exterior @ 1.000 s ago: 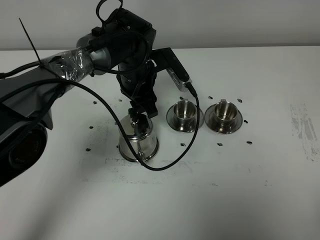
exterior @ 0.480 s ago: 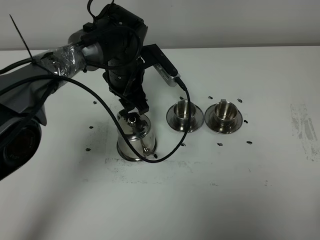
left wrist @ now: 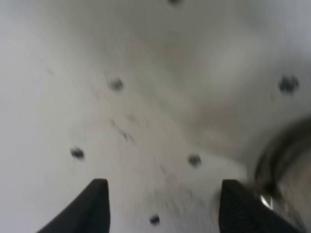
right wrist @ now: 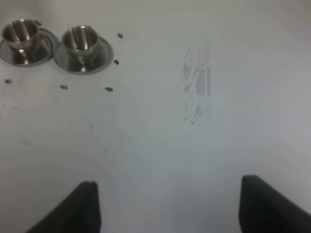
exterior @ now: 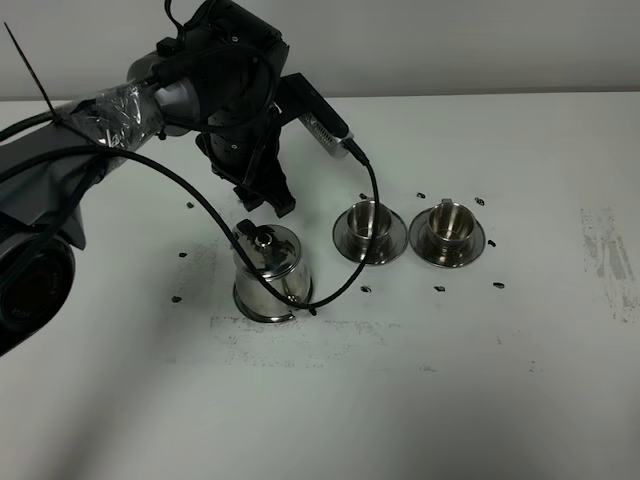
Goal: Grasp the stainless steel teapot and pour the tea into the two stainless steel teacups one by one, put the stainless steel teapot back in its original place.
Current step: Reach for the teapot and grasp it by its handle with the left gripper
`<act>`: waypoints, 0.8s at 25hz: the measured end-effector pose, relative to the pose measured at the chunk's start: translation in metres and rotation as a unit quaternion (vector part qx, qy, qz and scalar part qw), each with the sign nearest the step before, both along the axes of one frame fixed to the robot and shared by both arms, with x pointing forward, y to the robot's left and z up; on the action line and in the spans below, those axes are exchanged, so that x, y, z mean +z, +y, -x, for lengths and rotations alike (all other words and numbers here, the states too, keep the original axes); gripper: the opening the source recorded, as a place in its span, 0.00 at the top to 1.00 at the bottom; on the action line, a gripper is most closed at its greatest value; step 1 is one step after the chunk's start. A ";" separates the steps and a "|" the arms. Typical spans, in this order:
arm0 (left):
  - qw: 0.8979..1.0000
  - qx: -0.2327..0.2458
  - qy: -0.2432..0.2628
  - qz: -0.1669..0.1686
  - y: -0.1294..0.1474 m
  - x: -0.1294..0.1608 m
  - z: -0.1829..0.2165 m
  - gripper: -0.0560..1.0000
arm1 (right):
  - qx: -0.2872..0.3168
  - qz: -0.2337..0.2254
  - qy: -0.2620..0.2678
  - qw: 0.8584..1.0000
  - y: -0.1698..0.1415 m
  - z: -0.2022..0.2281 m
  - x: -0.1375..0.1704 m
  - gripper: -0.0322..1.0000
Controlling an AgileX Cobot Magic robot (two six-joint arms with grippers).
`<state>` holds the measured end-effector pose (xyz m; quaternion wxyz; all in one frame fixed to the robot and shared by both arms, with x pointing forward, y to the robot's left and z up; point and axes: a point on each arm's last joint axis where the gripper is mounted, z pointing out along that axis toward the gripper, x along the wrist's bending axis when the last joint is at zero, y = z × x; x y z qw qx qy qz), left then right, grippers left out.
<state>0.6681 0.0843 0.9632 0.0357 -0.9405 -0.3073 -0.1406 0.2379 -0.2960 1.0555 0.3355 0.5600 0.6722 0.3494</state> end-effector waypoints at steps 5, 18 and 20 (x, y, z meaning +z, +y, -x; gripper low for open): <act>1.000 0.009 -0.018 0.014 -0.002 0.000 -0.003 0.50 | 0.000 0.000 0.000 1.000 0.000 0.000 0.000 0.40; 0.998 0.055 0.021 0.005 0.001 -0.008 0.003 0.50 | 0.000 0.000 0.000 1.000 0.000 0.000 0.000 0.40; 0.997 0.071 0.018 0.009 0.001 -0.005 0.004 0.50 | 0.000 0.000 0.000 1.000 0.000 0.000 0.000 0.40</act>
